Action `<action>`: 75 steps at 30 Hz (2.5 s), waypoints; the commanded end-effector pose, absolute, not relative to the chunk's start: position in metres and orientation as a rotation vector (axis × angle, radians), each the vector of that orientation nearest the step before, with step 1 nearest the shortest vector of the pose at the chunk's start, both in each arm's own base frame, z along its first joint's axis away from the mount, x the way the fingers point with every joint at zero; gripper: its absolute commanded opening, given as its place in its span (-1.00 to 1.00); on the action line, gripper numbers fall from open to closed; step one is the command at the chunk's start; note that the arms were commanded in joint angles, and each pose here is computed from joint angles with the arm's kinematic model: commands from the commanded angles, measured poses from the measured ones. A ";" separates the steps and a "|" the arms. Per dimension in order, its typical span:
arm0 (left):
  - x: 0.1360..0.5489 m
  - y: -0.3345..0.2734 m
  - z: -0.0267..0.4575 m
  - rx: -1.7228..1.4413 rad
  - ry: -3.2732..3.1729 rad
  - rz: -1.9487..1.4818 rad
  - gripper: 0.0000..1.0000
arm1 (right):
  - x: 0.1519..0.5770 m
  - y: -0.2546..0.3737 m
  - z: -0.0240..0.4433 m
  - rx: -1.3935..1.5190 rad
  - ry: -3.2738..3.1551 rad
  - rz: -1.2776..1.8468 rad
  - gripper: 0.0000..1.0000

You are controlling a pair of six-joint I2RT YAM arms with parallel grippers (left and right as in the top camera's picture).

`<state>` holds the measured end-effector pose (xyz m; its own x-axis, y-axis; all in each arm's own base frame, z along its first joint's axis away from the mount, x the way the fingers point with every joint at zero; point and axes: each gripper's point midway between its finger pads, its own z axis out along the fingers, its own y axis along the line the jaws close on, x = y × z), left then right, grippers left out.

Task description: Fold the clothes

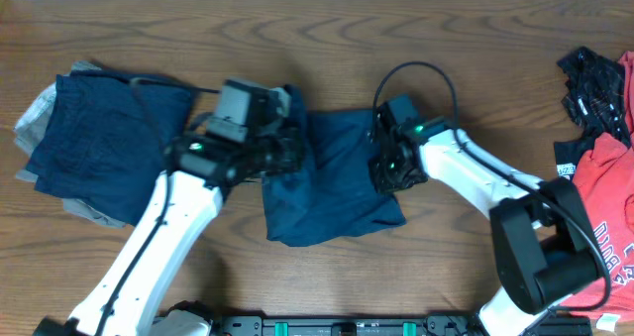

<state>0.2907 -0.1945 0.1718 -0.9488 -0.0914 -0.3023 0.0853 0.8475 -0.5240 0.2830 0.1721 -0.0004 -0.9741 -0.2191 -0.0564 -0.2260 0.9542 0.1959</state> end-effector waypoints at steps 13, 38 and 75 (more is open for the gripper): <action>0.307 -0.269 0.166 0.117 2.624 -0.909 -0.02 | 0.270 0.134 -0.014 -0.052 3.168 0.046 -0.65; 0.378 -0.169 0.016 0.028 2.816 -0.302 -0.01 | 0.241 0.221 0.088 -0.538 3.017 0.628 -0.59; 0.337 -0.149 0.076 0.284 2.832 -0.251 0.96 | 0.331 0.124 0.007 0.000 2.745 0.232 -0.07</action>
